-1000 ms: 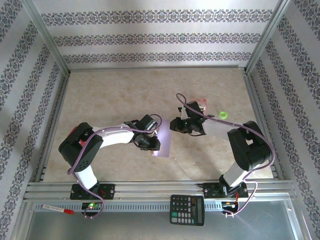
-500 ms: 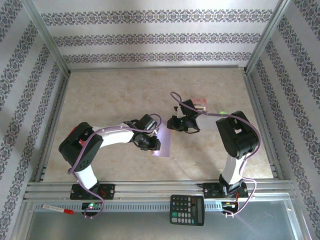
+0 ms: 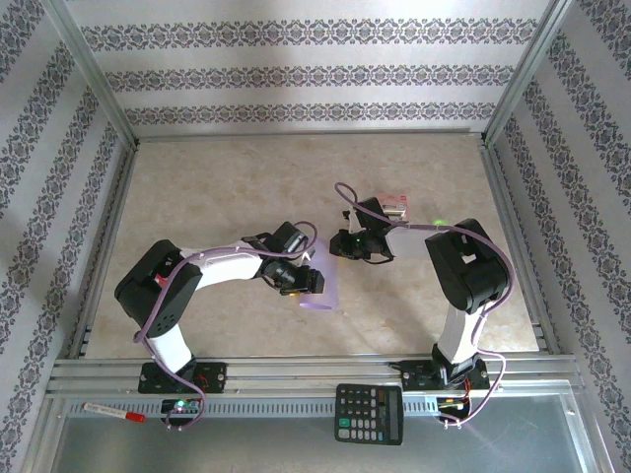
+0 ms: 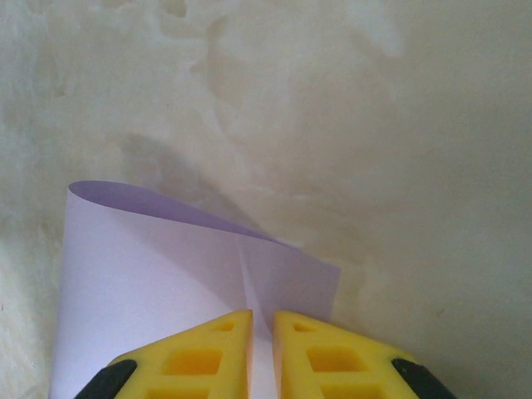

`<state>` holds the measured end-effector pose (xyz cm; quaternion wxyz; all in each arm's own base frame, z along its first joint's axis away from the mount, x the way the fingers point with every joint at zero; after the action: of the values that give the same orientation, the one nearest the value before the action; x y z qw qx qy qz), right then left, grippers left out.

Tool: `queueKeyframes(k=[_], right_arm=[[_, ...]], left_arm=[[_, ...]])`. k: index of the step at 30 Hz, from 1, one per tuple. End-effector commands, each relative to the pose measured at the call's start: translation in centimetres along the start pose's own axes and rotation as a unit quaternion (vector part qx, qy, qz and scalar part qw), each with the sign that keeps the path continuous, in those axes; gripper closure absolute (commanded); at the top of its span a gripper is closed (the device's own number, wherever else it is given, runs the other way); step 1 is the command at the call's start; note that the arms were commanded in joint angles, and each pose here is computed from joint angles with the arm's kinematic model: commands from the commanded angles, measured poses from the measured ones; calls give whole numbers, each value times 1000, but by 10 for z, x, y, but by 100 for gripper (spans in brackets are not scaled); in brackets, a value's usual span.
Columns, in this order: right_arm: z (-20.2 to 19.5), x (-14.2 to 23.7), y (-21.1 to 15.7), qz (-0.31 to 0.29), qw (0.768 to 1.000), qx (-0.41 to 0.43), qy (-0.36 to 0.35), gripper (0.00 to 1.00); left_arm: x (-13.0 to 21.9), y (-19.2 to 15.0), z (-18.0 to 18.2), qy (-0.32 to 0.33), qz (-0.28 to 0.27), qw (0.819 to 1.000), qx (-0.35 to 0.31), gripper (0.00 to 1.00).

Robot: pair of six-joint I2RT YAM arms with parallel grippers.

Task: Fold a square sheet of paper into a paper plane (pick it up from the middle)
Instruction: First fold in half a square sheet of paper at the center of the table.

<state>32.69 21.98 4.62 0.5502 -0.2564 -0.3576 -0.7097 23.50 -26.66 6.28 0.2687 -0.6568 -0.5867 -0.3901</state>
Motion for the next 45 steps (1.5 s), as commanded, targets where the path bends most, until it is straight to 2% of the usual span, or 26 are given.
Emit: queueKeyframes(k=[1, 6, 12, 17, 23, 31, 39, 45], right_arm=[[-21, -8, -24, 34, 999, -6, -38, 84], [-20, -9, -24, 35, 999, -6, -37, 84], [-19, -9, -25, 36, 999, -5, -36, 84], [-21, -10, -26, 39, 999, -6, -37, 84], [-18, -10, -24, 38, 999, -3, -33, 84], [2, 11, -12, 19, 1000, 13, -6, 77], [5, 52, -7, -14, 1000, 25, -7, 74], [-4, 60, -11, -20, 999, 19, -21, 73]], left_arm=[[11, 12, 18, 42, -21, 999, 15, 38], [10, 22, 18, 47, -28, 998, 12, 33], [4, 41, 15, 60, -32, 998, -4, 36], [2, 54, 13, 73, -38, 996, -17, 46], [-6, 54, 16, 67, -30, 997, -12, 63], [-6, 46, 19, 66, -22, 998, -9, 74], [-8, 42, 20, 60, -13, 998, -4, 73], [-10, 39, 22, 61, -1, 998, -7, 71]])
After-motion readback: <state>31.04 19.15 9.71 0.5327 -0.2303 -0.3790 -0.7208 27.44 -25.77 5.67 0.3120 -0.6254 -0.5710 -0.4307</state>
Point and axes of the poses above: each hand's point on the last joint's axis, 136 mm out from that joint toward the fingers, its own x axis back along the fingers, its own z axis along the line the jaws close on, y = z × x, the point moved 4 cm from there along x, back along the fingers, and after that the axes turned 4 degrees about -x, right-handed, at the moved point
